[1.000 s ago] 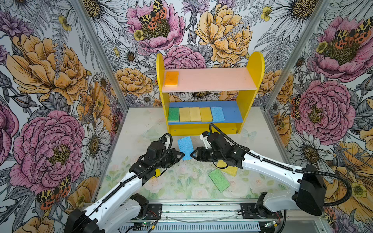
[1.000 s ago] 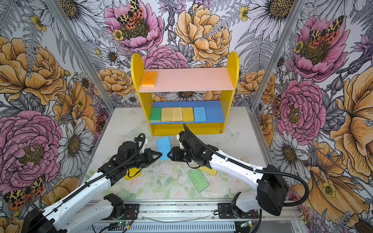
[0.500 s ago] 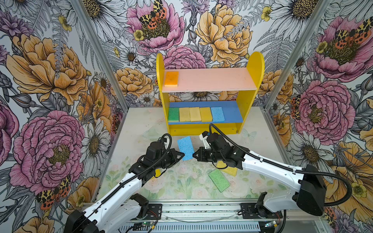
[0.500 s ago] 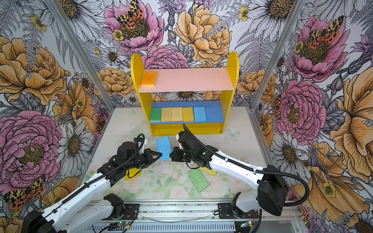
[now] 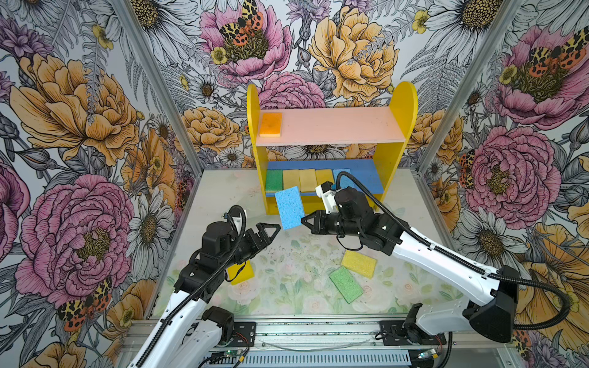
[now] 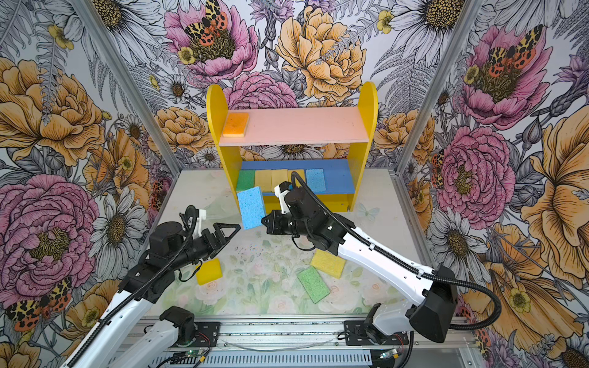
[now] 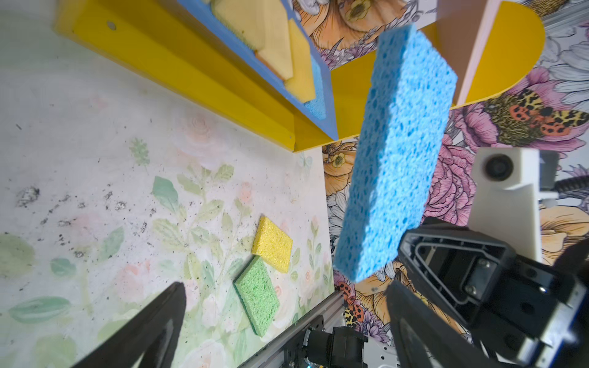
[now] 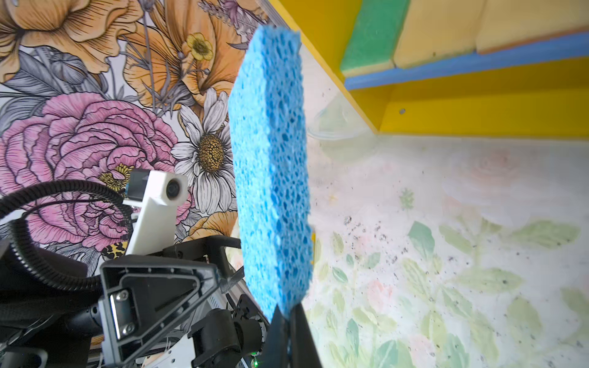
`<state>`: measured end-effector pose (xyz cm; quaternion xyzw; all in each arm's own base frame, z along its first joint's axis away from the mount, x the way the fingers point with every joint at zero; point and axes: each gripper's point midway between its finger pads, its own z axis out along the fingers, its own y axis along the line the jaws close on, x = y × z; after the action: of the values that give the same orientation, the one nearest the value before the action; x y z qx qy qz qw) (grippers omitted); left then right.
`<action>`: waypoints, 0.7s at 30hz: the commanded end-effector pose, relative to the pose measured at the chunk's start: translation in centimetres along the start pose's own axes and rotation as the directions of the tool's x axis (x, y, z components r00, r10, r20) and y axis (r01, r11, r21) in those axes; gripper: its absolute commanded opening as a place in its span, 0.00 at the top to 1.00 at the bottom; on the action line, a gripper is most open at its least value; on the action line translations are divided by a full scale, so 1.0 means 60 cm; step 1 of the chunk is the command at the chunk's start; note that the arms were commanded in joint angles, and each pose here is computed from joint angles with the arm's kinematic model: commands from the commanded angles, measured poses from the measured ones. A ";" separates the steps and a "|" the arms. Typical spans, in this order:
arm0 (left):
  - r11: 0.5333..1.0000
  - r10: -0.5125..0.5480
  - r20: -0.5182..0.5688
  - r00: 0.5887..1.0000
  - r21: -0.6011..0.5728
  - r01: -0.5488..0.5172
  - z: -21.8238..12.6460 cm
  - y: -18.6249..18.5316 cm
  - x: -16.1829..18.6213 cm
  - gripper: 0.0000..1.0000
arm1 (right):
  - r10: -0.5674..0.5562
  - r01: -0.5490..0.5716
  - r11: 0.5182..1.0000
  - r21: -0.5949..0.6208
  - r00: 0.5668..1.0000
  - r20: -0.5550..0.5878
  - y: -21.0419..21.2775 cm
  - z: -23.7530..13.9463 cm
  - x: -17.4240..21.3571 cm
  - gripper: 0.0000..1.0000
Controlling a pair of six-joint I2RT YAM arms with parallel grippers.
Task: Place and organize the cleaning sponges onto the shelf
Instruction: 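Grasp the blue sponge with the right gripper while the left gripper releases it, then carry the blue sponge onto the top shelf while the left gripper withdraws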
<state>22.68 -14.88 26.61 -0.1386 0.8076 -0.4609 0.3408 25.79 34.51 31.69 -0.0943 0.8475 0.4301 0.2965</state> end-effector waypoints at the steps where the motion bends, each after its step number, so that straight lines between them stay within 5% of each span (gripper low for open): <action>1: 0.996 0.030 0.020 0.999 -0.087 -0.028 -0.030 0.022 -0.001 0.01 | -0.078 0.078 0.997 0.001 0.995 0.063 0.029 -0.017 -0.057 1.00; 8: 0.990 0.051 0.153 0.987 -0.134 -0.030 -0.088 0.030 -0.024 0.01 | -0.093 0.101 0.995 -0.025 0.973 0.209 0.066 -0.038 -0.214 1.00; 21: 0.987 0.037 0.026 0.999 -0.157 -0.032 -0.063 0.064 0.008 0.01 | 0.020 0.012 0.995 -0.099 0.949 0.314 0.015 0.010 -0.421 1.00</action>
<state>20.41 -10.23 25.38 -0.1705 0.8300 -0.3861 0.3646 45.08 33.26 47.40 -0.0467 0.7624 0.4661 0.4464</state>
